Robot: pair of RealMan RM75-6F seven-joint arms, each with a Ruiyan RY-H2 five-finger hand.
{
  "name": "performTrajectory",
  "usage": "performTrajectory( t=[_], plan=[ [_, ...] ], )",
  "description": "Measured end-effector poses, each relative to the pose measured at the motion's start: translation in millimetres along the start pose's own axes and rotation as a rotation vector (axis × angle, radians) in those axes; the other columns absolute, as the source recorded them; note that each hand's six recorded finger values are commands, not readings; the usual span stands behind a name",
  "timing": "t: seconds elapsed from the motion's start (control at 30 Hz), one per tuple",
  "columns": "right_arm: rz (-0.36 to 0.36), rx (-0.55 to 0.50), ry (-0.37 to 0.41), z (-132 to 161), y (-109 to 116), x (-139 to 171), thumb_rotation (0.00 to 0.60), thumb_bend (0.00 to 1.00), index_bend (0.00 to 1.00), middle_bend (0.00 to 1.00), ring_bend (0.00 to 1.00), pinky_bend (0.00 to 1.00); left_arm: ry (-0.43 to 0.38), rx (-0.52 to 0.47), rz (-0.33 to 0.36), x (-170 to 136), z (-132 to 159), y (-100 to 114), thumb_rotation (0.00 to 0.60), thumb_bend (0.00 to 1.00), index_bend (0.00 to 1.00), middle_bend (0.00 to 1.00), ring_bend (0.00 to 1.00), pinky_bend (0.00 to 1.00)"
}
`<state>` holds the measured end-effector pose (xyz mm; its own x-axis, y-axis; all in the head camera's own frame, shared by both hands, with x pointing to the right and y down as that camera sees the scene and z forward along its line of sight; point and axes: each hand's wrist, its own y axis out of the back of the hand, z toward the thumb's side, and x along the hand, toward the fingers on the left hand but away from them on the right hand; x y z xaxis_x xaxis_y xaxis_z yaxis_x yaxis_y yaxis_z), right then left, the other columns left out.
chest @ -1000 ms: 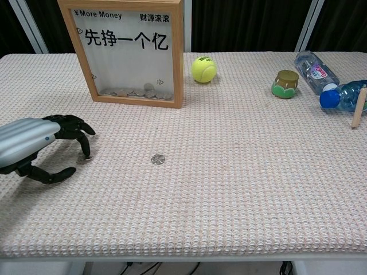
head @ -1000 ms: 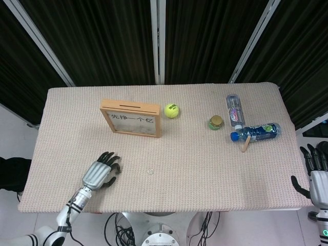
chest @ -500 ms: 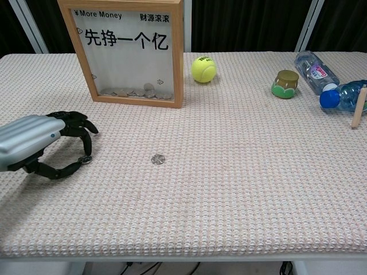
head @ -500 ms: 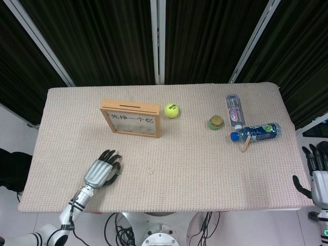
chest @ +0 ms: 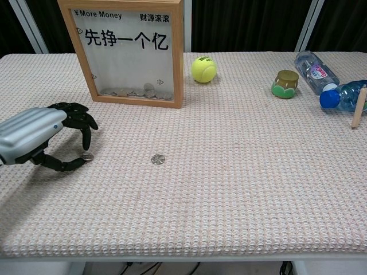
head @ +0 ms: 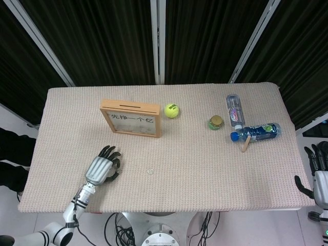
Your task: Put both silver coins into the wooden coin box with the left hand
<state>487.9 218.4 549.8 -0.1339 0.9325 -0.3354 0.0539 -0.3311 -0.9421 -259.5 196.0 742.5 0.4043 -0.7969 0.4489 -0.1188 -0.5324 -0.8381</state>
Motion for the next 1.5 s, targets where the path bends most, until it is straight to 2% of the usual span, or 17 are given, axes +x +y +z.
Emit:
performTrajectory(
  t=[0.53,1.1,1.23,1.33,1.5],
  plan=[
    [0.008,0.001,-0.006,-2,-2,-1,0.6,0.28,0.0,0.0,0.0,0.0,-0.036,-0.063,-0.005,1,5,-2,0.6,0.34,0.56,0.26,0.08,0.11],
    [0.008,-0.002,-0.01,-4,-2,-1,0.6,0.28,0.0,0.0,0.0,0.0,-0.026,-0.085,-0.007,2,5,1,0.6,0.51,0.63,0.26,0.08,0.11],
    [0.001,-0.002,-0.01,-4,1,-2,0.6,0.28,0.0,0.0,0.0,0.0,-0.033,-0.101,0.021,0,7,13,0.6,0.51,0.63,0.26,0.08,0.11],
    [-0.004,-0.001,-0.009,-4,3,-2,0.6,0.28,0.0,0.0,0.0,0.0,-0.03,-0.107,0.055,-2,4,30,0.6,0.51,0.63,0.26,0.08,0.11],
    [-0.013,-0.003,-0.002,-1,6,-4,0.6,0.28,0.0,0.0,0.0,0.0,0.009,-0.105,0.126,-11,-12,77,0.6,0.51,0.63,0.26,0.08,0.11]
  ],
)
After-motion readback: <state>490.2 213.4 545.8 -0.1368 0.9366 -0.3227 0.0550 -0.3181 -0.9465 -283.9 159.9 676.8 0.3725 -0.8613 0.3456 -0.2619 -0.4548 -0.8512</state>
